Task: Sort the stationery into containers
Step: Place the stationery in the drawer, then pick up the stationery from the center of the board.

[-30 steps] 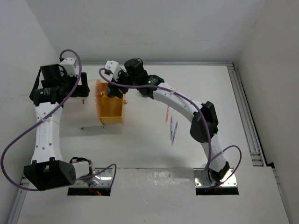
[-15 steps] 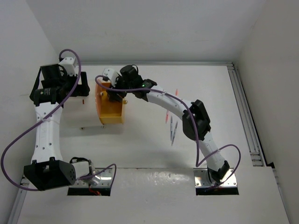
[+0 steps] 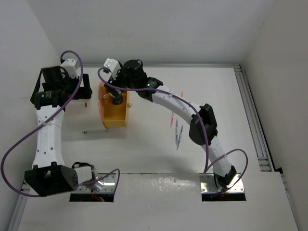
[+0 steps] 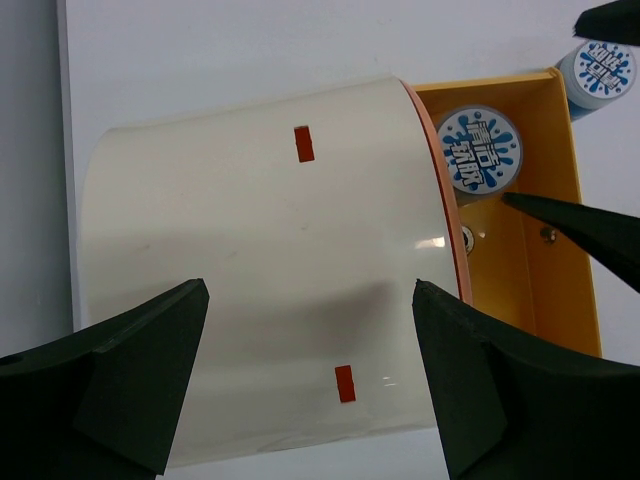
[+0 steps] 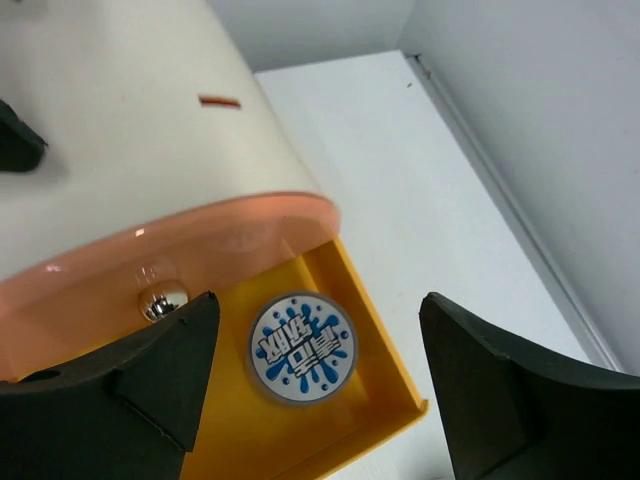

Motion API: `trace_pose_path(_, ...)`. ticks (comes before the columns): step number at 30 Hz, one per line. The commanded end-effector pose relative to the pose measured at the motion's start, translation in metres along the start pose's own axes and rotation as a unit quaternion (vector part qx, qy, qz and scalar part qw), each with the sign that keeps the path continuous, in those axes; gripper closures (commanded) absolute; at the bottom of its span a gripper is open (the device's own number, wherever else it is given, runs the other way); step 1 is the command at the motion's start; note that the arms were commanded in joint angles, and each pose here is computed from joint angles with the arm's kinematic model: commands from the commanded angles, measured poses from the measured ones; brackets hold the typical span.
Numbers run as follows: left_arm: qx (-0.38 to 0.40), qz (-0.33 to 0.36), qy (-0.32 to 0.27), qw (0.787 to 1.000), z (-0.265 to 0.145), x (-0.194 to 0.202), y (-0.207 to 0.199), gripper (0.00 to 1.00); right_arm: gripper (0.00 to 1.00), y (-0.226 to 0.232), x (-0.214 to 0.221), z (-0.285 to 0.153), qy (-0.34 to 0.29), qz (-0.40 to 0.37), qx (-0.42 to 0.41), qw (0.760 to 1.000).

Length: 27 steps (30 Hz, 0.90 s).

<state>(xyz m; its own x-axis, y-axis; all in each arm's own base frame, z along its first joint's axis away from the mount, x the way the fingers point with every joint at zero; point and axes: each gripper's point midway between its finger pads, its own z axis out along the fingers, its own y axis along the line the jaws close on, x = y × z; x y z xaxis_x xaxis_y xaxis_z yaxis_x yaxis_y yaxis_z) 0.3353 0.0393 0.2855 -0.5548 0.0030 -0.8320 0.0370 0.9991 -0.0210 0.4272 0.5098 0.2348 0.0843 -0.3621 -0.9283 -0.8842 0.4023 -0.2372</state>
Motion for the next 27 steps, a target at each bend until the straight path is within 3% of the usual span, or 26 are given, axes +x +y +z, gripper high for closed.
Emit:
trace_pose_path(1, -0.001, -0.003, -0.024, 1.000, -0.002, -0.011, 0.002, 0.10, 0.21, -0.033, -0.089, -0.040, -0.100, 0.009, 0.053, 0.994)
trace_pose_path(3, -0.005, -0.003, -0.027, 1.000, -0.004, -0.012, 0.003, 0.10, 0.23, -0.049, -0.095, -0.054, -0.107, 0.034, 0.075, 0.991)
trace_pose_path(6, -0.008, -0.001, -0.025, 1.000, -0.004, -0.011, 0.004, 0.10, 0.24, -0.094, -0.070, -0.075, -0.090, 0.110, 0.134, 0.981)
trace_pose_path(12, -0.014, 0.007, -0.024, 1.000, -0.005, -0.010, 0.007, 0.10, 0.21, -0.187, 0.036, -0.104, -0.005, 0.265, 0.237, 0.935)
trace_pose_path(15, -0.019, 0.015, -0.022, 0.999, -0.006, -0.010, 0.009, 0.10, 0.19, -0.195, 0.079, -0.101, 0.031, 0.268, 0.242, 0.932)
trace_pose_path(21, -0.020, 0.013, -0.011, 1.000, -0.002, -0.004, 0.010, 0.09, 0.03, -0.182, 0.151, -0.083, 0.090, 0.290, 0.207, 0.930)
trace_pose_path(27, -0.023, 0.012, -0.006, 1.000, 0.001, -0.002, 0.012, 0.08, 0.01, -0.161, 0.186, -0.065, 0.118, 0.292, 0.162, 0.935)
